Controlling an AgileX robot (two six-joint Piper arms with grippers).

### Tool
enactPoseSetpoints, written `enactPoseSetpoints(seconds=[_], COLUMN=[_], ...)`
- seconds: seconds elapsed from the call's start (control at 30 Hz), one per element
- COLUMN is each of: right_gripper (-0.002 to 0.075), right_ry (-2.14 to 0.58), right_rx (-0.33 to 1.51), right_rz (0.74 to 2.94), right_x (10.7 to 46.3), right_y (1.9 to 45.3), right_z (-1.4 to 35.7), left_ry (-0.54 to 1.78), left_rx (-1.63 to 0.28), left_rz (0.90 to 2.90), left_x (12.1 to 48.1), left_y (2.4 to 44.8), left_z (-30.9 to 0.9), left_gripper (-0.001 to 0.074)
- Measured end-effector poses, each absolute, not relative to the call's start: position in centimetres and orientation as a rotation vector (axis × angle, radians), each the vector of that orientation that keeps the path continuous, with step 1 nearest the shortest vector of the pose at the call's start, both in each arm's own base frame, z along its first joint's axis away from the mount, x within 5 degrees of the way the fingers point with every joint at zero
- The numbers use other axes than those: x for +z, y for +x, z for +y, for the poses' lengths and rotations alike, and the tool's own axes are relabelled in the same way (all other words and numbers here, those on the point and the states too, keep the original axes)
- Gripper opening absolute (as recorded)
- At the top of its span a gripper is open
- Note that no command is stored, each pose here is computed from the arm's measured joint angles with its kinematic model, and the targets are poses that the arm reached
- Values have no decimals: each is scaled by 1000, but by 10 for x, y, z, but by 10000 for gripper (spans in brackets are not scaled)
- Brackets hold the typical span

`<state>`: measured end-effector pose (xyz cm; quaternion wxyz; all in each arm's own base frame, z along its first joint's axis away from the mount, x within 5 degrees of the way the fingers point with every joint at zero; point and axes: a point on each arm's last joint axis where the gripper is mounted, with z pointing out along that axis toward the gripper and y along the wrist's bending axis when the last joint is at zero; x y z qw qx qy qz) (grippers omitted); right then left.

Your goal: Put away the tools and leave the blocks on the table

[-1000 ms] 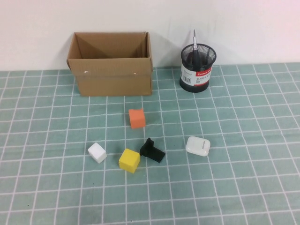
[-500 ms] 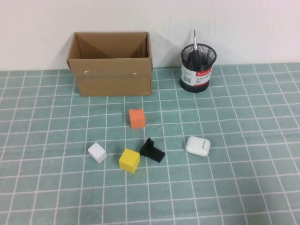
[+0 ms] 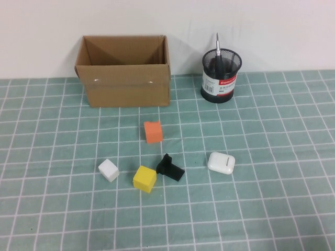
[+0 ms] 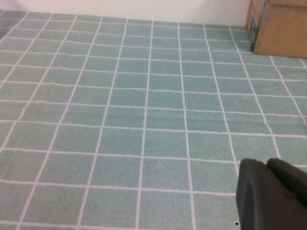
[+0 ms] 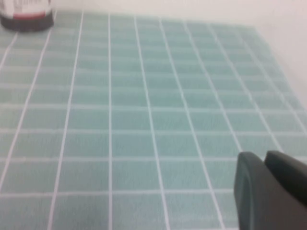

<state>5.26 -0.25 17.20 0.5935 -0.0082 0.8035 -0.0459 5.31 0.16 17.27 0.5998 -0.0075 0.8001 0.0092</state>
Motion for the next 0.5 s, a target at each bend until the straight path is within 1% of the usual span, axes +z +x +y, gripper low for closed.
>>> enactPoseSetpoints(seconds=[0.5], right_gripper=[-7], right_ry=[-16], right_rx=[-103], right_rz=[1876], right_x=[171], right_y=[52], right_z=[-2], left_ry=[-17], left_rx=[21], left_rz=[1855], left_x=[173], left_y=[53], left_z=[2], left_gripper=[-4])
